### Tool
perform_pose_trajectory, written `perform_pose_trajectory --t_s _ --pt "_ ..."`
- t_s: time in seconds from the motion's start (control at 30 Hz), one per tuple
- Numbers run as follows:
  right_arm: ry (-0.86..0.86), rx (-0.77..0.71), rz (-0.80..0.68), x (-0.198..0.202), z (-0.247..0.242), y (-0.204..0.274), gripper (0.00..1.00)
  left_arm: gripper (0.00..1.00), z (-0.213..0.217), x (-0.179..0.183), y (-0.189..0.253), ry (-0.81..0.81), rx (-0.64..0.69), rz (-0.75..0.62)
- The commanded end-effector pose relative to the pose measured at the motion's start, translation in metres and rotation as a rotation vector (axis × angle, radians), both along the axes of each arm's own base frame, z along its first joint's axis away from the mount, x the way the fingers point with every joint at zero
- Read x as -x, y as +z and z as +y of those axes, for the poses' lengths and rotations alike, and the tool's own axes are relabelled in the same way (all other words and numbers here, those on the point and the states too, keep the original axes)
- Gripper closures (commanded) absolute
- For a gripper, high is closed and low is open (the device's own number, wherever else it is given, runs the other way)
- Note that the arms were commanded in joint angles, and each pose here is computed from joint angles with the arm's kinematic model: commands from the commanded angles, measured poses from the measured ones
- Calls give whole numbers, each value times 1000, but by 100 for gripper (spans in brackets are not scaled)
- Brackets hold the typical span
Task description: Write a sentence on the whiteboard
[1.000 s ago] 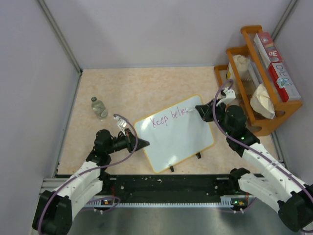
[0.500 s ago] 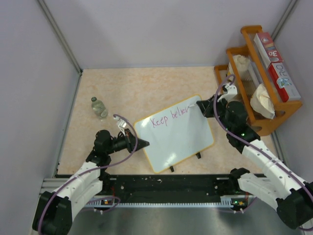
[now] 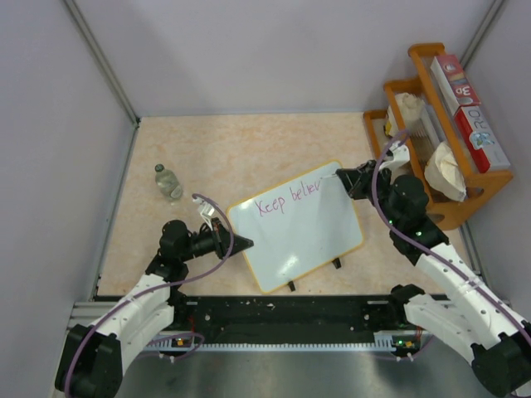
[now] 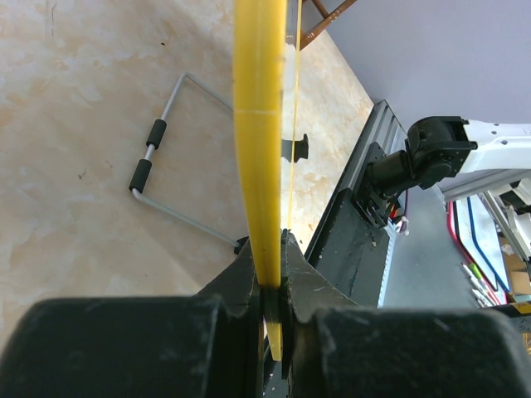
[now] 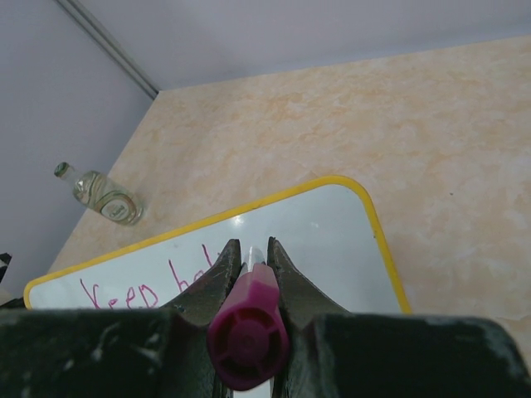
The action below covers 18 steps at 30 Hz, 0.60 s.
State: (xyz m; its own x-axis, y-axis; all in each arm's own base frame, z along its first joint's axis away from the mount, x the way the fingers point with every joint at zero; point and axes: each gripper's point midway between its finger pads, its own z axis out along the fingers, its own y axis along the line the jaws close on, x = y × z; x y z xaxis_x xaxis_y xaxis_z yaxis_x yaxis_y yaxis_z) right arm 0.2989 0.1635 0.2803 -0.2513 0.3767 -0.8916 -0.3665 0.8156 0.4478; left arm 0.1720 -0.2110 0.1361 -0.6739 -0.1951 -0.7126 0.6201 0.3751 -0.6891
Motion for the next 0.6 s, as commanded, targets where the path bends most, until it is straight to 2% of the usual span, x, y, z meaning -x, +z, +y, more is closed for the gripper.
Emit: perform_pose_trajectory --t_s 0.0,0.57 --pt "-29 0 -38 -6 -6 14 100 100 3 14 -28 -57 -78 -33" --pt "-49 44 38 -10 -8 -23 100 100 3 14 -28 -57 -78 -32"
